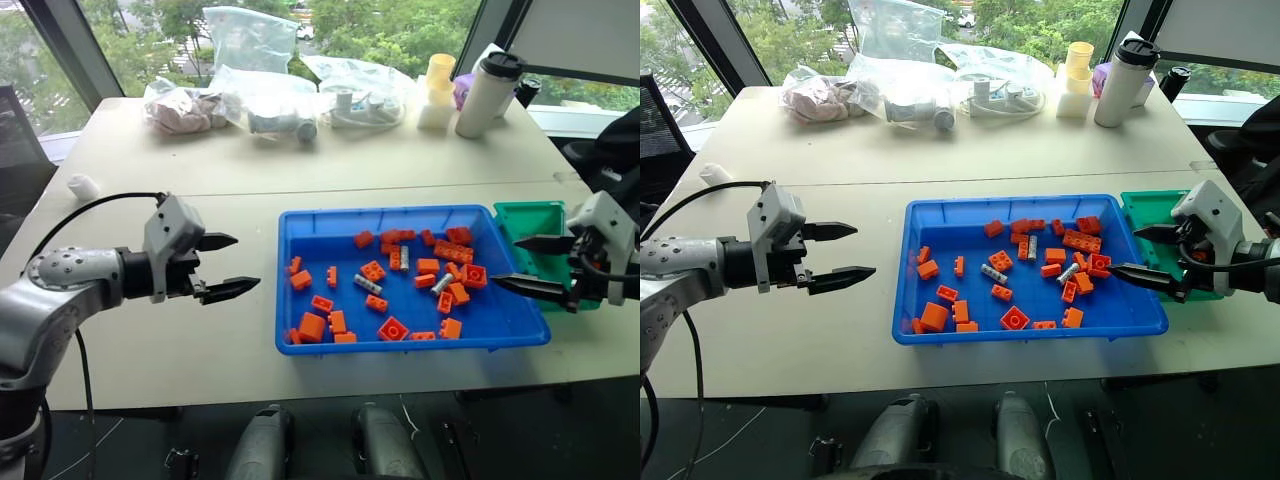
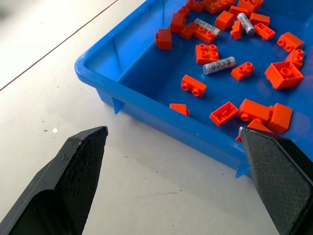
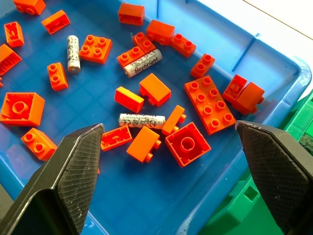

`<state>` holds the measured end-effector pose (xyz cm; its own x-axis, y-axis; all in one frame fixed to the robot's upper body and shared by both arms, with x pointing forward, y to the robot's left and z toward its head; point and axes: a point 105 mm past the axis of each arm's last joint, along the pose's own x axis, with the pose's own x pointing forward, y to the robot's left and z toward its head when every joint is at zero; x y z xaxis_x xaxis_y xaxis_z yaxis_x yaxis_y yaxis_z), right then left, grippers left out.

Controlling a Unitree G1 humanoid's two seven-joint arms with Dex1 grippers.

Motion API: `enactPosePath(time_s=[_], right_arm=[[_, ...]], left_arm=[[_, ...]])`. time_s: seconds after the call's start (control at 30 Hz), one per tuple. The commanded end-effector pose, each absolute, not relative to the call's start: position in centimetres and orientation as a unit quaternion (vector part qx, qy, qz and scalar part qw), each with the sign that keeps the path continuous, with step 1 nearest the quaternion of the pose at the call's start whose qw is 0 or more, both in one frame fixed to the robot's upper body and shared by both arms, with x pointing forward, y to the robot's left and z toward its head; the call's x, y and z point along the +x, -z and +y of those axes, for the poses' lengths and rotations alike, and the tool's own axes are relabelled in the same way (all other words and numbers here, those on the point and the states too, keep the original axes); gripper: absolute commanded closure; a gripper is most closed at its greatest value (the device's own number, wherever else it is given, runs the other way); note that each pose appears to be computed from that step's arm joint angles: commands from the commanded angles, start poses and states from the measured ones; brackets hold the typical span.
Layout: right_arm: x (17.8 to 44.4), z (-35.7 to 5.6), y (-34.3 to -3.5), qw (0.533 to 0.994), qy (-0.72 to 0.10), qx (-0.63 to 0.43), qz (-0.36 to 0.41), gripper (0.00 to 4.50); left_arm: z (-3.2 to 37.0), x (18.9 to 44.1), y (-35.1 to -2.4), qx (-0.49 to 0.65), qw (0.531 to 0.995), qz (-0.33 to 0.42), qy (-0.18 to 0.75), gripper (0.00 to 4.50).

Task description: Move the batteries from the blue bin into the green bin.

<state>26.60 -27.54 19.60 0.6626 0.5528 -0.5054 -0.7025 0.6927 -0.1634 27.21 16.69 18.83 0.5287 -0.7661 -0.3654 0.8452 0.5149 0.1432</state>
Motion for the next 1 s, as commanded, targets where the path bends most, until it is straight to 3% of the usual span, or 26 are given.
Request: enactPosePath(time_s=[0.03, 0.5, 0.73, 0.83, 1.0], right_arm=[[27.3, -27.7, -20.7, 0.9, -0.337, -0.198, 0.193, 0.04], [27.5, -25.6, -20.7, 0.884, -0.373, -0.199, 0.198, 0.04], [29.7, -18.9, -20.6, 0.86, -0.448, -0.134, 0.205, 0.04], [29.6, -15.5, -19.2, 0.841, -0.473, -0.111, 0.237, 0.04], [29.4, -11.8, -17.6, 0.833, -0.461, -0.033, 0.304, 0.04]], left_arm=[[17.2, 27.3, -19.2, 0.176, 0.86, 0.128, 0.461, 0.0], [17.4, 27.5, -19.6, 0.201, 0.831, 0.143, 0.498, 0.0], [15.9, 26.3, -21.3, 0.252, 0.769, 0.144, 0.569, 0.0], [15.7, 25.6, -21.2, 0.278, 0.748, 0.148, 0.584, 0.0], [14.7, 25.4, -22.1, 0.282, 0.755, 0.12, 0.58, 0.0]])
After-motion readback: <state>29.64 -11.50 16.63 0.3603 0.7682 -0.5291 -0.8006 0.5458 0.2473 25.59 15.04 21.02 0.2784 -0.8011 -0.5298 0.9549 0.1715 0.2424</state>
